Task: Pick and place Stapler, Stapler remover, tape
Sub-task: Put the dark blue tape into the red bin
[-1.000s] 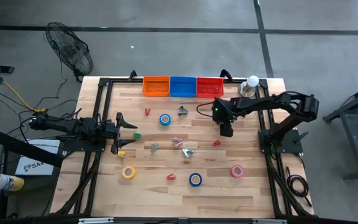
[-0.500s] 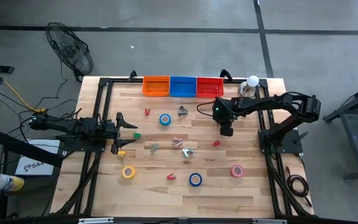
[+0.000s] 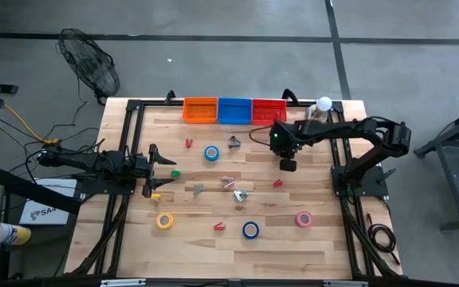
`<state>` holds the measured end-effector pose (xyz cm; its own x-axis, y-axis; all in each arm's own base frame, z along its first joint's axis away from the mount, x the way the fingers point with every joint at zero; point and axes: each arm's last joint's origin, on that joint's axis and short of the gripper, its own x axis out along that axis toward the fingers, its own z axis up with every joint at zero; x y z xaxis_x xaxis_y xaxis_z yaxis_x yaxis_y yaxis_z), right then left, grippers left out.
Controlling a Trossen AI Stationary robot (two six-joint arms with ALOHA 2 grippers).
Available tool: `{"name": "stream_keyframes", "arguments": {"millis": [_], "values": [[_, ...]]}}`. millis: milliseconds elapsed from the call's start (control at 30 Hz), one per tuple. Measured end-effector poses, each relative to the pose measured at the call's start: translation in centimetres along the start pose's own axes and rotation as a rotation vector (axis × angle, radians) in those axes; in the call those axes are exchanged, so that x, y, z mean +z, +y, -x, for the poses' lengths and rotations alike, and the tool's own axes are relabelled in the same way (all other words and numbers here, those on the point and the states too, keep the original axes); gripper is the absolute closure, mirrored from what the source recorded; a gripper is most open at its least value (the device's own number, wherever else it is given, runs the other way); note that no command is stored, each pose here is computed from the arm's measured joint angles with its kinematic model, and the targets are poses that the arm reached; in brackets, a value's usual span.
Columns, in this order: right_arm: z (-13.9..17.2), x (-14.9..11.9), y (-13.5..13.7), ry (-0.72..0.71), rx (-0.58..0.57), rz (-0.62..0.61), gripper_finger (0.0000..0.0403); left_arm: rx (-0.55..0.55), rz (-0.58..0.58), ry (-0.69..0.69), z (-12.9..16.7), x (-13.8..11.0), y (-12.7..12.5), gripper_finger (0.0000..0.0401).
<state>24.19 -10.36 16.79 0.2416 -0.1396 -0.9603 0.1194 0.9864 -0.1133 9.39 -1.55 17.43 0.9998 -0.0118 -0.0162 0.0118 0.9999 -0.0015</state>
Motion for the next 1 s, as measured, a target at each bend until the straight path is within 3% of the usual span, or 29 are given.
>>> {"name": "stream_keyframes", "arguments": {"millis": [267,467,700,1000], "values": [[4.1,3.3,-4.3,-0.135,-0.133,-0.007,0.0366,0.0,0.0,0.0,0.0,0.0,0.0,0.0121],[6.0,4.0,-8.3,-0.23,-0.198,-0.246,0.0361,0.0,0.0,0.0,0.0,0.0,0.0,0.0121],[5.1,3.1,-12.1,-0.273,-0.151,-0.446,0.0362,0.0,0.0,0.0,0.0,0.0,0.0,0.0121],[1.8,2.9,-14.6,-0.331,-0.031,-0.441,0.0361,0.0,0.0,0.0,0.0,0.0,0.0,0.0121]]}}
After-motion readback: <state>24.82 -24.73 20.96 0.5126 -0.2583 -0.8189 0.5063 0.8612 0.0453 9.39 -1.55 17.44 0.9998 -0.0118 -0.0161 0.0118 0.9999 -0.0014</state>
